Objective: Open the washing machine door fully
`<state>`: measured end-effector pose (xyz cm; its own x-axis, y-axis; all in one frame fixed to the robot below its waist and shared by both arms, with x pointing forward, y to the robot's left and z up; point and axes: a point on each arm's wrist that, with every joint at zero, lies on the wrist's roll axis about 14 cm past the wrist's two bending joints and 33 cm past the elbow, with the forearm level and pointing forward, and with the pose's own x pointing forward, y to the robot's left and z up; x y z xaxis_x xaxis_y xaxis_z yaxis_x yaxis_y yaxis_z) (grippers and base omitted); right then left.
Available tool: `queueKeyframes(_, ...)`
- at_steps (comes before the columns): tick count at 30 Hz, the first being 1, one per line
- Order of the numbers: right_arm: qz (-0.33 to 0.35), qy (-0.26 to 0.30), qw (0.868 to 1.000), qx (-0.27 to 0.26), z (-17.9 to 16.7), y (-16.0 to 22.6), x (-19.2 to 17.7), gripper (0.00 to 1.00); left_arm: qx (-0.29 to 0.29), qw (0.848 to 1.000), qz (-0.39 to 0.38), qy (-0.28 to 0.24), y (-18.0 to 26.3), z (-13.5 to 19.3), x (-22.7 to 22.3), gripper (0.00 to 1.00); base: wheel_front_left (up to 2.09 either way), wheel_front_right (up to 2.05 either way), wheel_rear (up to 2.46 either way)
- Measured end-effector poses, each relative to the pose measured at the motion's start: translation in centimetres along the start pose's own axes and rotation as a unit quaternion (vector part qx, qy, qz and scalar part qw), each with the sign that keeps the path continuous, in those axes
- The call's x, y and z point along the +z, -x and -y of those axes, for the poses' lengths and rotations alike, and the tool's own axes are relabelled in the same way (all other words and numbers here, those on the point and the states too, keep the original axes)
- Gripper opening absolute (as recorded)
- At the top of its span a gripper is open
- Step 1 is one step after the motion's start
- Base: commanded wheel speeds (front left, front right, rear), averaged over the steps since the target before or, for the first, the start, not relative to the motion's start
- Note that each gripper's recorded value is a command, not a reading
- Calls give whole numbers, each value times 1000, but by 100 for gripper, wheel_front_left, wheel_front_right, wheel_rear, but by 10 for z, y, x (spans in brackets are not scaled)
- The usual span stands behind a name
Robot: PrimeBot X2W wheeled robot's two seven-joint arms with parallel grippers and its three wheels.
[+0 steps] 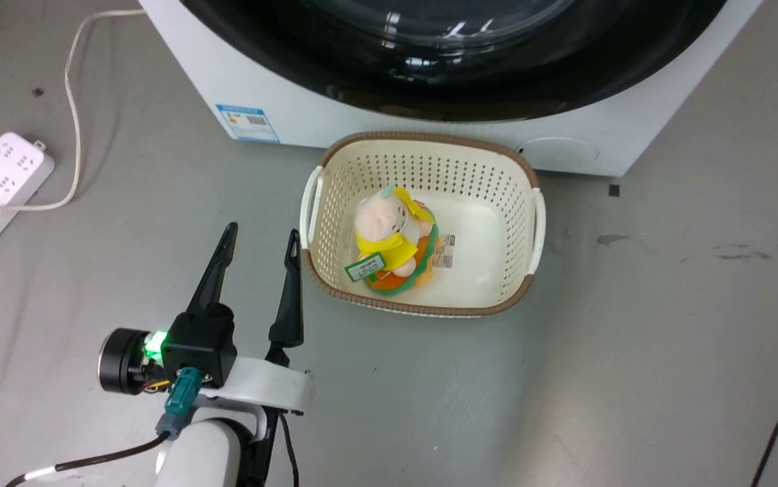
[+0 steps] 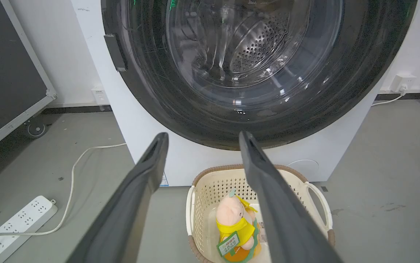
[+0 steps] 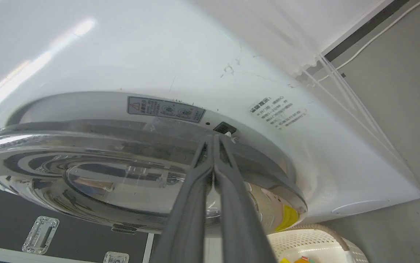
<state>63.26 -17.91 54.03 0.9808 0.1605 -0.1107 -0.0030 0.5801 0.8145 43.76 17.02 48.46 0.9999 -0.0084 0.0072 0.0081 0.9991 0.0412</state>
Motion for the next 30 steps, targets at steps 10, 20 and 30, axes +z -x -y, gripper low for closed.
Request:
queueKeyframes(10, -73, -73, 995, 3, -4, -36, -16, 0, 4, 1000, 0, -5, -7, -2, -6, 100, 0, 0, 0)
queueKeyframes(20, -138, -136, 981, 5, -3, -55, -25, 0, 7, 1000, 3, -10, -12, -2, -11, 100, 0, 0, 0)
queueKeyframes(30, -206, -176, 963, 7, -2, -60, -37, 0, 7, 1000, 9, -10, -14, -1, -12, 100, 0, 0, 0)
